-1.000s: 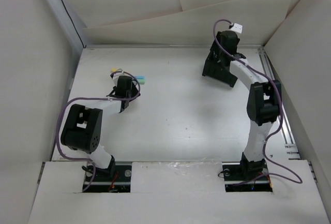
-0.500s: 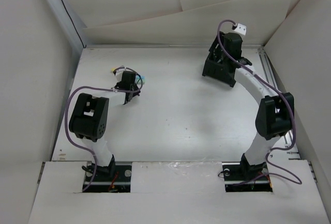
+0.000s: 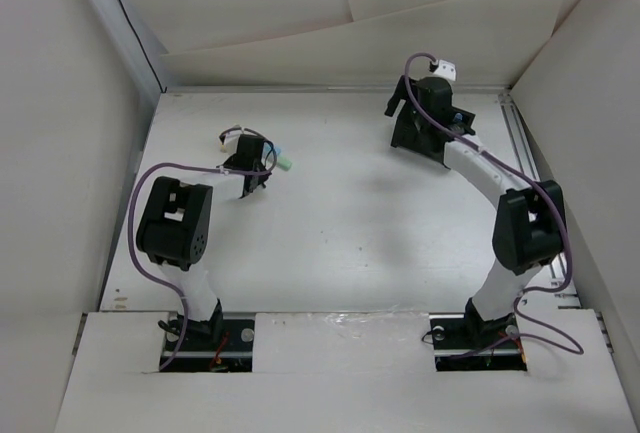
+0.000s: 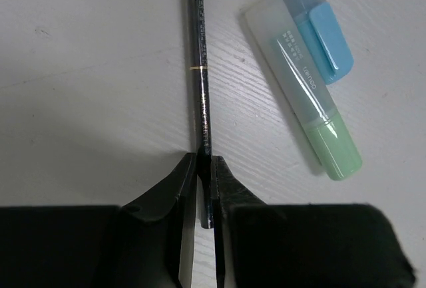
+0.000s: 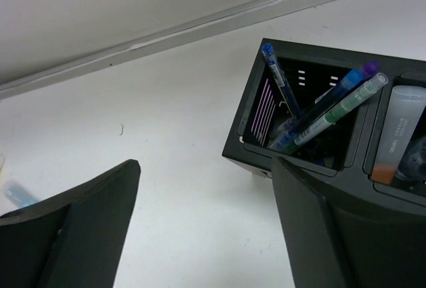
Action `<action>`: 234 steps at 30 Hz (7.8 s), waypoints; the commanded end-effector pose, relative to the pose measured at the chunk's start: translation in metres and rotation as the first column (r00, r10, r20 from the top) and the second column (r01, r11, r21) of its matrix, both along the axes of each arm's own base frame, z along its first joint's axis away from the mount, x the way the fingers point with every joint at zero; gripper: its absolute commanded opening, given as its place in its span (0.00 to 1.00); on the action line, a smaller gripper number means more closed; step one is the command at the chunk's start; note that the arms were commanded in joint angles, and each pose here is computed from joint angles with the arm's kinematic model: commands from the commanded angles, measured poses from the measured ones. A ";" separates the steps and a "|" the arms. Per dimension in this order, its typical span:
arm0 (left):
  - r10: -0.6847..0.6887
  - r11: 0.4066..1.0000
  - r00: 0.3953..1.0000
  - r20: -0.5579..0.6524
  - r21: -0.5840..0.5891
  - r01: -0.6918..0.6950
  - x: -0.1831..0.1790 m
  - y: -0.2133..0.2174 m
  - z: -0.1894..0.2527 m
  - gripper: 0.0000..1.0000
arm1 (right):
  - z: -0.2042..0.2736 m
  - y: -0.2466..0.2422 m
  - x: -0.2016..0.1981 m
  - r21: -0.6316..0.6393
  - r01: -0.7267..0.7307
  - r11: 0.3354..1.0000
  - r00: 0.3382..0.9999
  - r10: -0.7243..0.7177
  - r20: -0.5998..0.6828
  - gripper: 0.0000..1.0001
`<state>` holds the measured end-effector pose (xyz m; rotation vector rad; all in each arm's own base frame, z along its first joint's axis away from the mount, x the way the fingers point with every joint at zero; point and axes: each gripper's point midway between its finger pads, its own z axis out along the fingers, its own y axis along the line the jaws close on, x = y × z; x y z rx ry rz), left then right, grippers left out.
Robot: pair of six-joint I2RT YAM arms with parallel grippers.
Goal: Sort the stationery into containers
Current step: Pick up the pen from the center of the board, then place the pen in the storage box, then pick up the pen from the center of the board, then place the pen in the storage box.
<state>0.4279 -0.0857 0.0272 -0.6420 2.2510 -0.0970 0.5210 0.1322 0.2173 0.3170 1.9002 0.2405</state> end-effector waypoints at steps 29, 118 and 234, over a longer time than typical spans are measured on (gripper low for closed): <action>-0.540 0.691 0.658 0.525 -0.171 0.703 -0.106 -0.109 0.122 0.00 | -0.001 0.243 -0.150 0.260 -0.775 0.576 0.603 0.797 0.031 0.73; -0.017 0.983 0.979 0.204 -0.174 0.053 -0.008 -0.024 0.066 0.42 | 0.060 -0.039 -0.031 0.071 0.014 0.997 0.995 -0.021 0.098 0.00; -0.601 0.605 0.574 0.555 -0.153 0.781 -0.128 -0.154 0.121 0.22 | -0.065 0.251 -0.174 0.485 -0.679 0.551 0.597 0.799 -0.071 0.20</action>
